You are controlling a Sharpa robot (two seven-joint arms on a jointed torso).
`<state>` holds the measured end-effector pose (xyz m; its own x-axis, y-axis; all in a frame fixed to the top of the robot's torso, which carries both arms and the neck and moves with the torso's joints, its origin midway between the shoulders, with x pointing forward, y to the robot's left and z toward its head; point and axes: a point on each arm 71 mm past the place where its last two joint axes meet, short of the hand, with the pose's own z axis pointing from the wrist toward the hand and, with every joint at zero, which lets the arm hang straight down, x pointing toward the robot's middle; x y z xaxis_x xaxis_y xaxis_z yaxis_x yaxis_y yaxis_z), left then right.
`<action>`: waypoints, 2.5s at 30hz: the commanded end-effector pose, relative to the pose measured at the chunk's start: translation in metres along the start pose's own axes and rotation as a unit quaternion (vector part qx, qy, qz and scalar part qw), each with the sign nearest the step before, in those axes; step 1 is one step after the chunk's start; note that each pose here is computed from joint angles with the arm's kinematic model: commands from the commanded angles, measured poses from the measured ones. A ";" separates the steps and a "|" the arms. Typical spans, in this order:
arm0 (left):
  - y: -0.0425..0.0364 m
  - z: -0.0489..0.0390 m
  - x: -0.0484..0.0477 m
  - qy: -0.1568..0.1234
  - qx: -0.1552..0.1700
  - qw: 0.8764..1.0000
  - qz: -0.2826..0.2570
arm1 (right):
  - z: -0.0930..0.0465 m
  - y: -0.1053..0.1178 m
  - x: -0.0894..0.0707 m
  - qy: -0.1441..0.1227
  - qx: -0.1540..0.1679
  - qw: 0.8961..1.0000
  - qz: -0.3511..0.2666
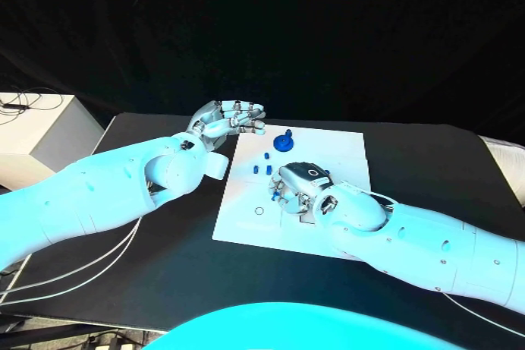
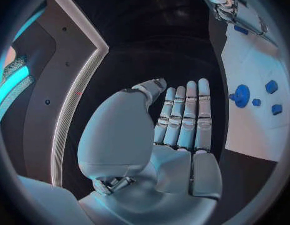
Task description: Assemble the parts on the task board
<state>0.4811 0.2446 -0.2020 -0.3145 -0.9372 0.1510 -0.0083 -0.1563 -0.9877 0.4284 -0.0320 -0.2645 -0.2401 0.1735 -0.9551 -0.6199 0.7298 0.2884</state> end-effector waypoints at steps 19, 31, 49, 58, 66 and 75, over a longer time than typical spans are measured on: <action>-0.0007 0.0004 0.0015 0.005 0.005 1.000 -0.005 | 0.001 -0.002 0.004 0.011 0.009 1.000 -0.019; -0.0006 0.0005 0.0018 0.006 0.004 1.000 -0.005 | 0.002 0.004 0.007 0.028 -0.001 0.999 -0.022; -0.0008 0.0000 0.0007 0.005 0.004 1.000 -0.004 | 0.000 0.006 0.014 0.062 0.000 0.998 -0.032; -0.0006 -0.0001 0.0002 0.005 0.002 1.000 -0.004 | 0.000 0.006 0.013 0.048 -0.004 0.999 -0.023; -0.0002 -0.0001 0.0006 0.009 -0.001 1.000 -0.006 | 0.000 0.004 0.010 0.031 -0.001 0.999 -0.019; 0.0000 -0.0004 -0.0001 0.010 -0.002 1.000 -0.006 | -0.002 0.000 0.007 0.012 0.007 1.000 -0.015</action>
<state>0.4811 0.2466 -0.2029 -0.3147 -0.9372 0.1505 -0.0156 -0.1535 -0.9880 0.4246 -0.0297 -0.2707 -0.2495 0.1220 -0.9607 -0.6268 0.7358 0.2562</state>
